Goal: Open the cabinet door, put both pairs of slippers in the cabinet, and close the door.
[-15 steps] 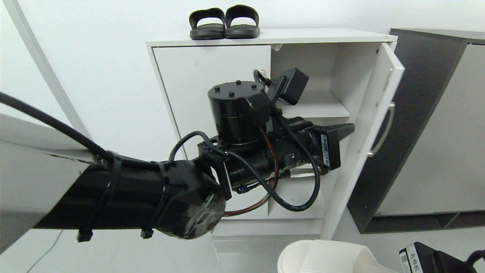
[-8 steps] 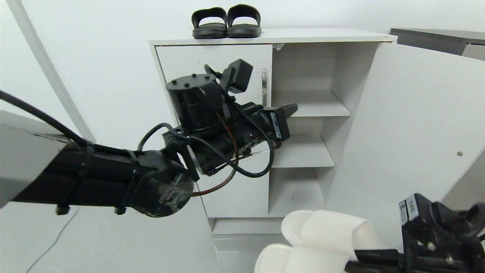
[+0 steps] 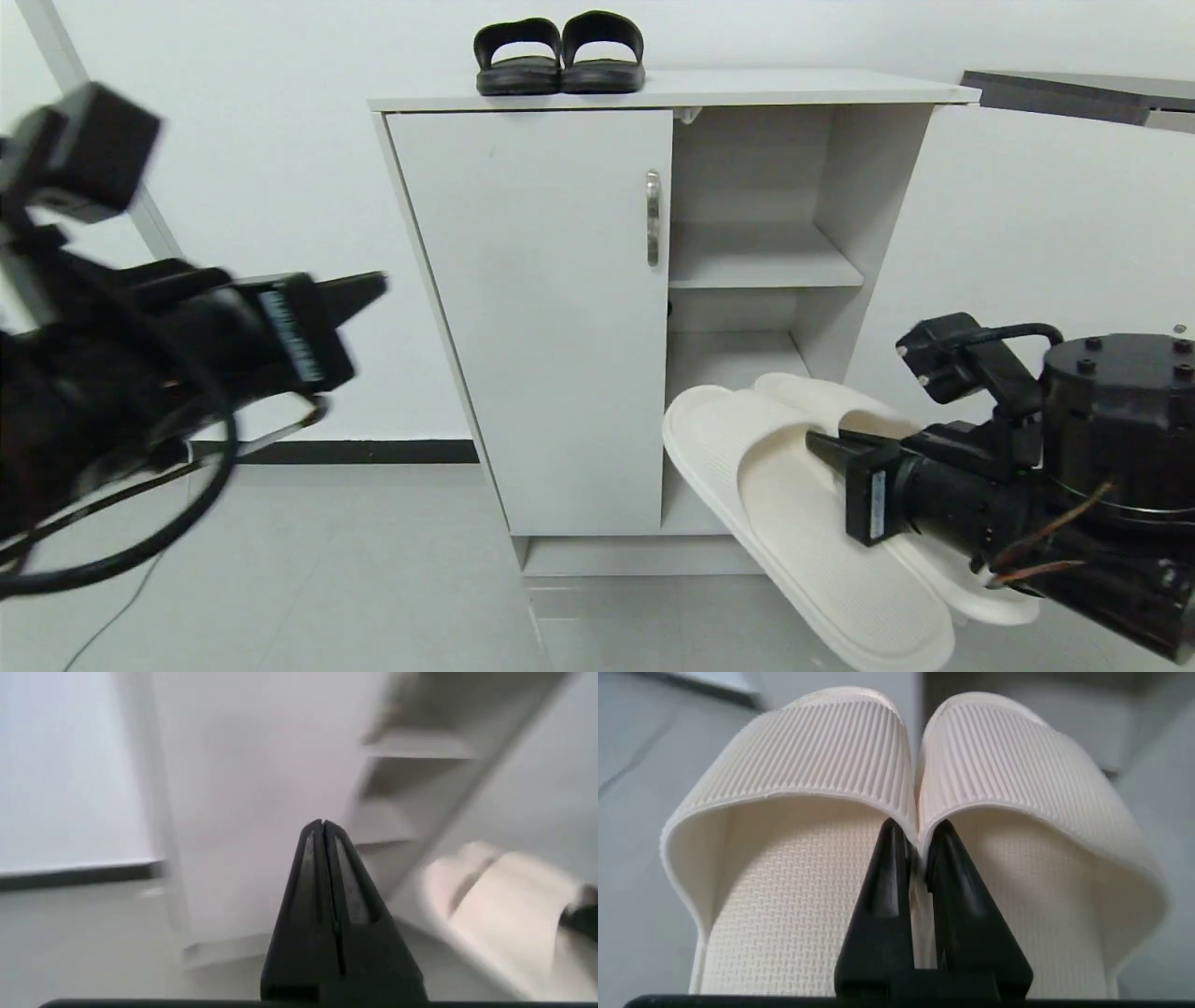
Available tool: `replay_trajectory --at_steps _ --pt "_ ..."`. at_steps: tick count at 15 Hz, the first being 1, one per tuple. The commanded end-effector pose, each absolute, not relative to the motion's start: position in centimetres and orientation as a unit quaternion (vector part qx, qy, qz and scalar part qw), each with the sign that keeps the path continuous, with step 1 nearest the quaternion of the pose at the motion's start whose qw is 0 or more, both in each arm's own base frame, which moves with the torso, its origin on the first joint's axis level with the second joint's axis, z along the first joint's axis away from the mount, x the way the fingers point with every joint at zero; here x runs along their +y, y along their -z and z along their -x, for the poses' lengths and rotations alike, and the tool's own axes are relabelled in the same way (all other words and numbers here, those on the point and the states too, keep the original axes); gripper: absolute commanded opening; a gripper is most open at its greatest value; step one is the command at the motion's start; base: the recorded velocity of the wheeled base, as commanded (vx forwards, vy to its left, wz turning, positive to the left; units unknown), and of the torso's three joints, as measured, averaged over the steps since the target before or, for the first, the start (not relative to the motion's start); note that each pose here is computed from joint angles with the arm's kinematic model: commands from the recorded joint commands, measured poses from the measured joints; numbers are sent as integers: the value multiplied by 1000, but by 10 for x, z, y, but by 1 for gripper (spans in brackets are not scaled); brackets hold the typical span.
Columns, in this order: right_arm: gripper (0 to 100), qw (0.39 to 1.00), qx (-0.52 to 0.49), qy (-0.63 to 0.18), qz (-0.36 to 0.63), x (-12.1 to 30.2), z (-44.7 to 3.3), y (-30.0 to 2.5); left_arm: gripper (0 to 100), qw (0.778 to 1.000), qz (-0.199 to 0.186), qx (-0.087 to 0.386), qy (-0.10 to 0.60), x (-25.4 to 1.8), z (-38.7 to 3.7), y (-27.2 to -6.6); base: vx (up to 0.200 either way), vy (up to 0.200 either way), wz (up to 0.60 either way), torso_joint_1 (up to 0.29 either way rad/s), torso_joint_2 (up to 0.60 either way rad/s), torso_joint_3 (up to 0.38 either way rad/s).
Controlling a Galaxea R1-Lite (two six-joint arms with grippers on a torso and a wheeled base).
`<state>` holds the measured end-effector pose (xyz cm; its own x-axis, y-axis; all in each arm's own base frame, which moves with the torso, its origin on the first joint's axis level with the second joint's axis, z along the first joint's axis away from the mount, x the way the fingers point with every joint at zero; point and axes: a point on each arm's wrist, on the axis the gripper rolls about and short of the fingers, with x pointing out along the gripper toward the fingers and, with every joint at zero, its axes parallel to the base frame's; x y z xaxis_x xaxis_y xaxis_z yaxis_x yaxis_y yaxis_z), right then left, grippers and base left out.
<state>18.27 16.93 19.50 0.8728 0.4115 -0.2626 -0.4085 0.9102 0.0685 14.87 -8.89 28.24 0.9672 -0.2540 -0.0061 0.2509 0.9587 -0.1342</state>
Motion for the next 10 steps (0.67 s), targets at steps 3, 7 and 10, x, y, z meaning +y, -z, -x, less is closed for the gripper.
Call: replay_trajectory --at_steps 3,7,10 --pt "0 978 130 -163 -3 199 -214 -180 0 983 39 -44 -173 9 -11 -233 0 0 0 0 0 0" --pt "0 979 129 -160 -1 205 -215 -174 0 970 16 -3 -241 10 14 -134 0 0 0 0 0 0" --pt "0 978 130 -160 0 205 -215 -173 0 970 19 -1 -242 9 21 -81 0 0 0 0 0 0"
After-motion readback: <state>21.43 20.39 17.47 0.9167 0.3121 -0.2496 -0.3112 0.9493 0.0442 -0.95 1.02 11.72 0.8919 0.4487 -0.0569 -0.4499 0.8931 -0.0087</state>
